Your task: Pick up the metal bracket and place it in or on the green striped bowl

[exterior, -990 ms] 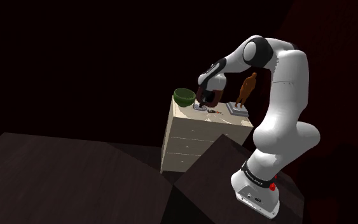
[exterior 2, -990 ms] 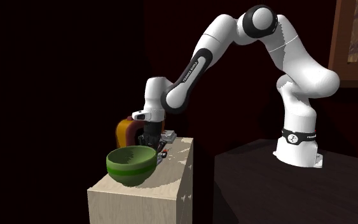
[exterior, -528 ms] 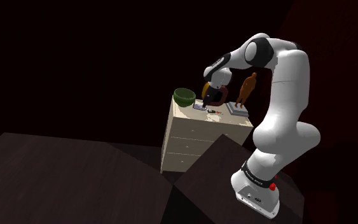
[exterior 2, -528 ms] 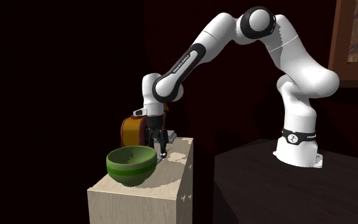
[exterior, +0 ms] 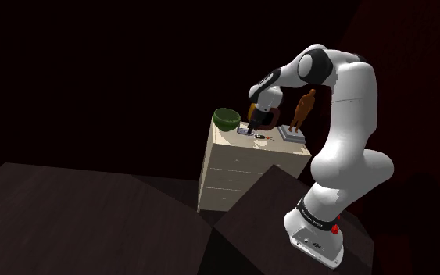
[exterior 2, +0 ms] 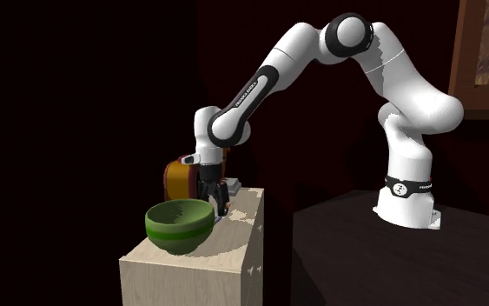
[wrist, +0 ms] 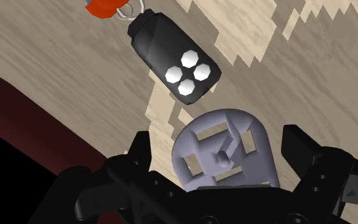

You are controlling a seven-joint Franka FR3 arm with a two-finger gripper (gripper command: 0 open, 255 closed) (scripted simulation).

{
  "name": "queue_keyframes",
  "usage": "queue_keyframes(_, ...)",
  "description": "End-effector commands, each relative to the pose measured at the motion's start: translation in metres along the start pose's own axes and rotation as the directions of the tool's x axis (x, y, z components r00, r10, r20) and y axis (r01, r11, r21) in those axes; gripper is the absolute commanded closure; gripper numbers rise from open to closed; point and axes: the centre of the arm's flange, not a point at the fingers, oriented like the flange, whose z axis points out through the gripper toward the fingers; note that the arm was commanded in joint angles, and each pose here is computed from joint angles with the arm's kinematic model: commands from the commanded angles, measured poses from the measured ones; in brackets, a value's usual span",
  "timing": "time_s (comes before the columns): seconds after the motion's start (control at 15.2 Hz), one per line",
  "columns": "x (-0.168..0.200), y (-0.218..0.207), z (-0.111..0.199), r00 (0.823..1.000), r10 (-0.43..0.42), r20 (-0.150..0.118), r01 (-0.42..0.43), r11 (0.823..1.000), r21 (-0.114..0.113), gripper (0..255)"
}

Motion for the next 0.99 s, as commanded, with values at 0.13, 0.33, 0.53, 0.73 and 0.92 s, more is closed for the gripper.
queue_keyframes(0.13, -0.0034, -0.0001, 0.0088, 1.000, 0.003, 0.014, -0.003, 1.000, 0.013, 0)
queue_keyframes(0.33, -0.0014, -0.0011, 0.0092, 1.000, 0.003, 0.014, -0.003, 1.000, 0.013, 255)
queue_keyframes(0.53, -0.0018, -0.0007, 0.0113, 1.000, 0.003, 0.015, -0.003, 1.000, 0.012, 255)
queue_keyframes(0.73, -0.0031, 0.0002, 0.0095, 1.000, 0.003, 0.015, -0.003, 1.000, 0.012, 255)
queue_keyframes(0.92, -0.0033, -0.0007, 0.0035, 1.000, 0.003, 0.014, -0.003, 1.000, 0.013, 255)
